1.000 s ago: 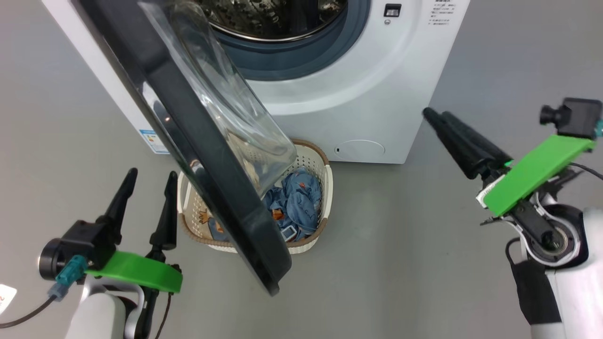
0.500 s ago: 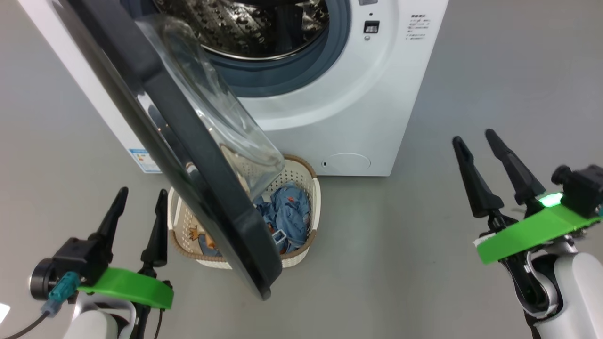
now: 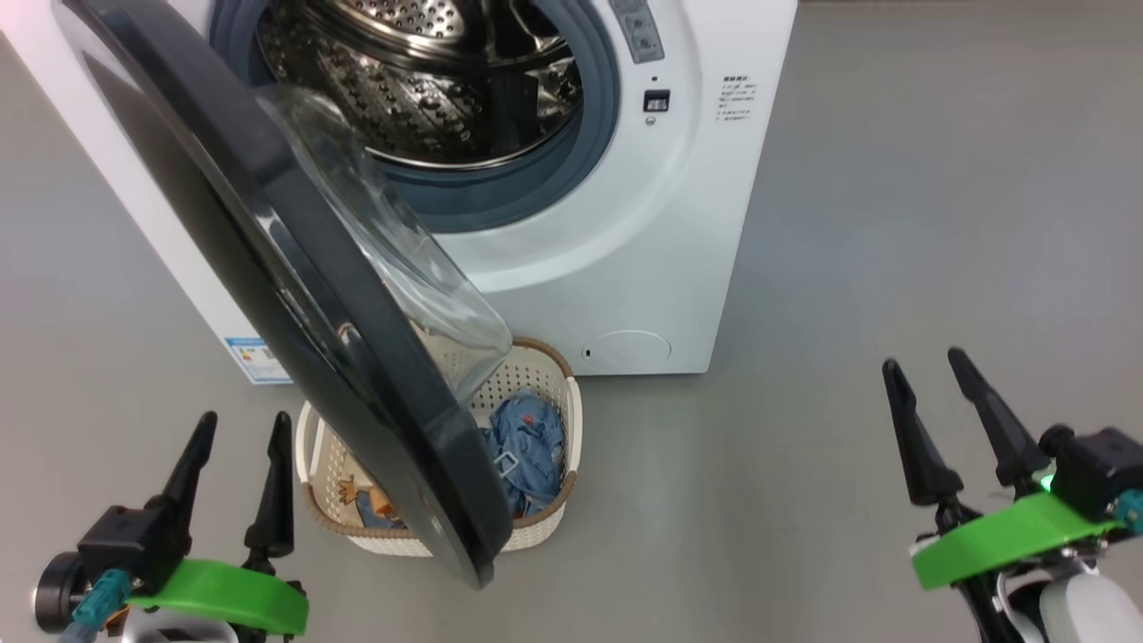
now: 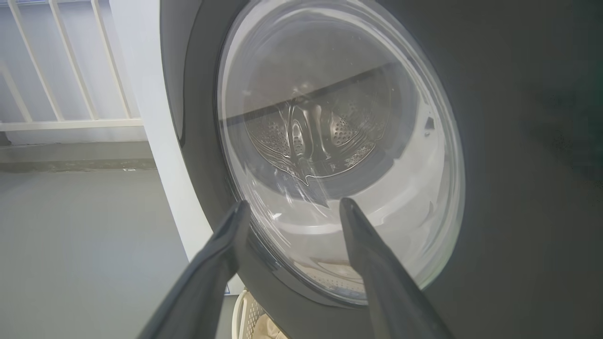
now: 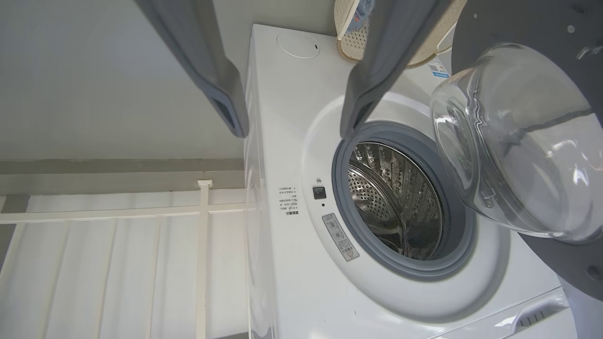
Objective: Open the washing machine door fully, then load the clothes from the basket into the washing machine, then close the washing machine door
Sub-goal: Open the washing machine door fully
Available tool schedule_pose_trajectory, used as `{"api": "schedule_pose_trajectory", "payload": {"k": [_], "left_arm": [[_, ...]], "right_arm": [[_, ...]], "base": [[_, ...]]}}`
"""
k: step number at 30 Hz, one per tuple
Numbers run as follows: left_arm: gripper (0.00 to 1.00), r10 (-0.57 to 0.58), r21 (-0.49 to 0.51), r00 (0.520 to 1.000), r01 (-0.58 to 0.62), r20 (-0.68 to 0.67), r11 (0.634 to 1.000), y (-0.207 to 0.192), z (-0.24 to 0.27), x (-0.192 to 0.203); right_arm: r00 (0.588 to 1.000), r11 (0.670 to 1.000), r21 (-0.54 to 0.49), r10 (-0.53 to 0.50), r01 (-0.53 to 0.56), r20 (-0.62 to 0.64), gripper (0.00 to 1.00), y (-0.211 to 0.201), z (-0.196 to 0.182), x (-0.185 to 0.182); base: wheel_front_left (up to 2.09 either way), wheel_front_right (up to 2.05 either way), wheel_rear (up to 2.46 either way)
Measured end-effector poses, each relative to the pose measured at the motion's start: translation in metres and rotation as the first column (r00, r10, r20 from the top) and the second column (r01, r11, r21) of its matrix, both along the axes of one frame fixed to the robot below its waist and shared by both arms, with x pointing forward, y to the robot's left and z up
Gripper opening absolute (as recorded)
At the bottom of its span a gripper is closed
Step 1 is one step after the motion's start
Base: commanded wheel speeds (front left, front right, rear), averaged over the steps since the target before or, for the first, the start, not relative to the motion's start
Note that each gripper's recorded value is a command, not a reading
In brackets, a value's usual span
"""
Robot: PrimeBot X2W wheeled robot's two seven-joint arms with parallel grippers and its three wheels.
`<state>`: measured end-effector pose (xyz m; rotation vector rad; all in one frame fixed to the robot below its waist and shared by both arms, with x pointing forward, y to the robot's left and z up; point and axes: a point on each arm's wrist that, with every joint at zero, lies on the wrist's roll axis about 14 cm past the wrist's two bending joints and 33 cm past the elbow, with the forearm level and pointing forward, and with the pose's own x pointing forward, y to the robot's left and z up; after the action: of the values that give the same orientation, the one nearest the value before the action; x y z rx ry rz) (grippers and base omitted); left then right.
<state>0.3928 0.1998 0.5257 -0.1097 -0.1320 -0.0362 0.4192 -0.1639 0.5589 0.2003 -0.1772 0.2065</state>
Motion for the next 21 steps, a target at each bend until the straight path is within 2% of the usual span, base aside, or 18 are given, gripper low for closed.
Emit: {"api": "schedule_pose_trajectory", "payload": {"k": [21], "left_arm": [[1.00, 0.002, -0.036, 1.000, -0.003, -0.010, 0.999, -0.015, -0.006, -0.026]], "right_arm": [[0.991, 0.990, -0.066, -0.125, 0.122, -0.047, 1.00, -0.023, -0.031, -0.051]], "base": [[0.00, 0.00, 0.00]]}}
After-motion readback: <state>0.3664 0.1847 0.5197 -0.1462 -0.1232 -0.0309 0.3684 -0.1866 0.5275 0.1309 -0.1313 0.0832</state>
